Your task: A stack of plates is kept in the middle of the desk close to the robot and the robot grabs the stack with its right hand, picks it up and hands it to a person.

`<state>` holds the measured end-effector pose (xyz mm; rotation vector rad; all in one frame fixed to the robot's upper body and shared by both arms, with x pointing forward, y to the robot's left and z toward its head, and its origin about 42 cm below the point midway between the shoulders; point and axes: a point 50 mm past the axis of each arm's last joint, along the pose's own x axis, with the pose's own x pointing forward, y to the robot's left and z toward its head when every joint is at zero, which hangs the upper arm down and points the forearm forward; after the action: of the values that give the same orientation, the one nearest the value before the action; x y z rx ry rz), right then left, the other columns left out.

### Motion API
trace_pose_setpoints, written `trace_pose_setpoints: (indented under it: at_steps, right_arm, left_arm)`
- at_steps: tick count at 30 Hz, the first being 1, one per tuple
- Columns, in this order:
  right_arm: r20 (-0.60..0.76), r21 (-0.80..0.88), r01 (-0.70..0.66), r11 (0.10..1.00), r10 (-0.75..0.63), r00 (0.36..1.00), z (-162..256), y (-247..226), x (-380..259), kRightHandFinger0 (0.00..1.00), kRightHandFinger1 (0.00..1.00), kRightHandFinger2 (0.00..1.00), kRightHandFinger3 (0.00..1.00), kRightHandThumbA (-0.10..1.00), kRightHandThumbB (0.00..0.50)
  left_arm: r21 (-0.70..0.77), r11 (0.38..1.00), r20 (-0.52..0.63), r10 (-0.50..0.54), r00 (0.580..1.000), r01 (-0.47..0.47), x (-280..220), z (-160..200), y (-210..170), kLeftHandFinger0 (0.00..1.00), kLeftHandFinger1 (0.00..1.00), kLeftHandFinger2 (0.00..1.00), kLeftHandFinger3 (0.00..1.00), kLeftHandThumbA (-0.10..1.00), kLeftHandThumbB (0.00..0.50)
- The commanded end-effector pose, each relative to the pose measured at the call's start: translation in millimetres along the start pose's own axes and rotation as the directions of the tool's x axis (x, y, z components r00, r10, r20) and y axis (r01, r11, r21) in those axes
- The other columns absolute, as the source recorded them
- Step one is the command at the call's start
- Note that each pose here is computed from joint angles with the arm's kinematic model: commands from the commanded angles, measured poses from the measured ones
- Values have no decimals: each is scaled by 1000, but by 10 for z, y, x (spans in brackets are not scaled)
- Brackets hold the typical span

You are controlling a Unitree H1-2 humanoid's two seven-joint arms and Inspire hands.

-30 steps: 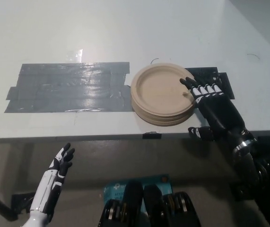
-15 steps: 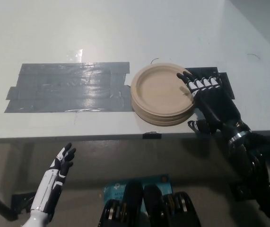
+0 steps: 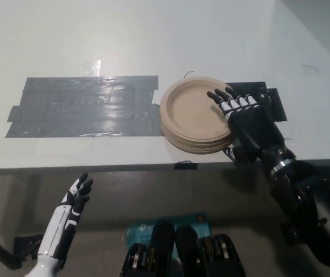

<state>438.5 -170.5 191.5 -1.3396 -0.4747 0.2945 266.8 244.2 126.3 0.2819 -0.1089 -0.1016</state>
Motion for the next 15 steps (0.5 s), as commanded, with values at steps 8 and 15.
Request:
trace_pose_setpoints:
  at_steps: [8, 15]
  right_arm:
    - [73, -73, 14, 997, -9, 997, 83, -33, 195, 1000, 1000, 1000, 1000, 982, 397]
    - [92, -101, -6, 995, 16, 996, 100, 83, 275, 1000, 1000, 1000, 1000, 956, 397]
  left_arm:
    - [14, 1000, 60, 5, 998, -6, 42, 85, 63, 1000, 1000, 1000, 1000, 1000, 0]
    - [10, 1000, 60, 7, 998, -8, 52, 99, 75, 1000, 1000, 1000, 1000, 1000, 24]
